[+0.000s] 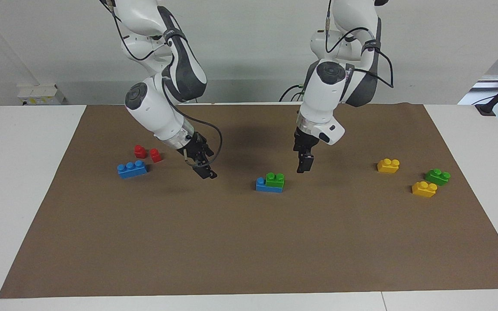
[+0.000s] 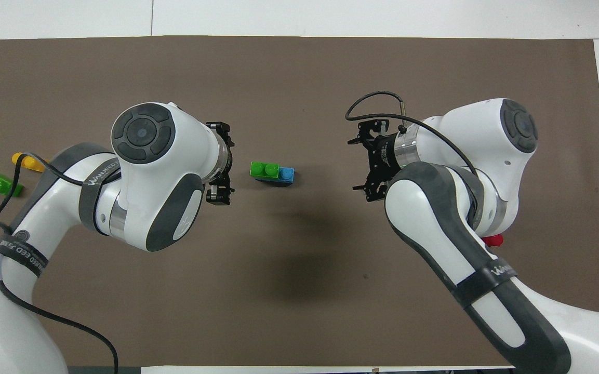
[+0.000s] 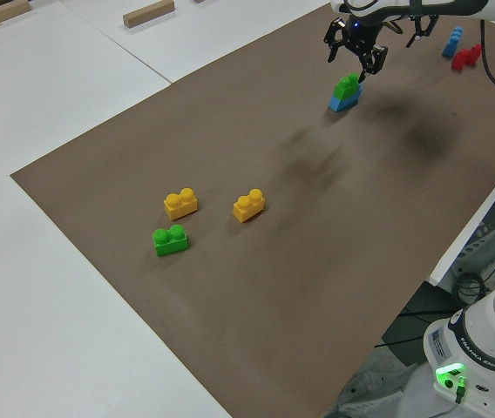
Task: Remove green block with left arm and hold with right
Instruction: 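Move the left gripper and the right gripper toward the green-blue brick pair, then lower the left gripper onto green brick while the right gripper reaches blue brick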
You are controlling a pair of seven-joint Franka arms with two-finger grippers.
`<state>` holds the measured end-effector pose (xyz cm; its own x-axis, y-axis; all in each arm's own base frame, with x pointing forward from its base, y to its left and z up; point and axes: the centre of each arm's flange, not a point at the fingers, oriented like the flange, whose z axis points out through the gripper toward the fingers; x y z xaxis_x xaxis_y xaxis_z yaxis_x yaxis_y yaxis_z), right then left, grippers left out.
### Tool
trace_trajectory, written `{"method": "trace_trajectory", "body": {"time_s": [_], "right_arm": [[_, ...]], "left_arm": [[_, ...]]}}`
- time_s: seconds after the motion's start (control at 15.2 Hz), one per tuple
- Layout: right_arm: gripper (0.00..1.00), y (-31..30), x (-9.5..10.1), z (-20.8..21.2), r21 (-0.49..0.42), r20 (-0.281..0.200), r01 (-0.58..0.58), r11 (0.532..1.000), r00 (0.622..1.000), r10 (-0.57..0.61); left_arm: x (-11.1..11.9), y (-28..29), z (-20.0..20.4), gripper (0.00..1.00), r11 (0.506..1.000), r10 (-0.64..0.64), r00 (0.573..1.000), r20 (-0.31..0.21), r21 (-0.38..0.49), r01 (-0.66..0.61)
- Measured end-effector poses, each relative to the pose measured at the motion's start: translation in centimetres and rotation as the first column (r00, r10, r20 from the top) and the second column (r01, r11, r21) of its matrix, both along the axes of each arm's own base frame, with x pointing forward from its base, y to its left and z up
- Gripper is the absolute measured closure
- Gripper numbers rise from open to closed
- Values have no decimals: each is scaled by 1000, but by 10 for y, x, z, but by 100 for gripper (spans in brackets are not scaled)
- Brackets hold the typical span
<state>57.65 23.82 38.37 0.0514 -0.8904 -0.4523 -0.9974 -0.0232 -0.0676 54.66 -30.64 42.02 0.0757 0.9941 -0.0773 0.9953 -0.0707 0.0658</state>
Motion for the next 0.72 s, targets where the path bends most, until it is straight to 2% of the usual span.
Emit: {"method": "trace_trajectory", "body": {"time_s": [0.26,0.72], "right_arm": [[0,16,-2,-19,14,-29,39,999,999,-38],[2,48,-8,-46,18,-21,74,997,997,-74]], "left_arm": [[13,-21,-24,0,1000,1,1000,-22,5,-1],[15,-33,-46,0,996,68,998,-18,63,-67]]}}
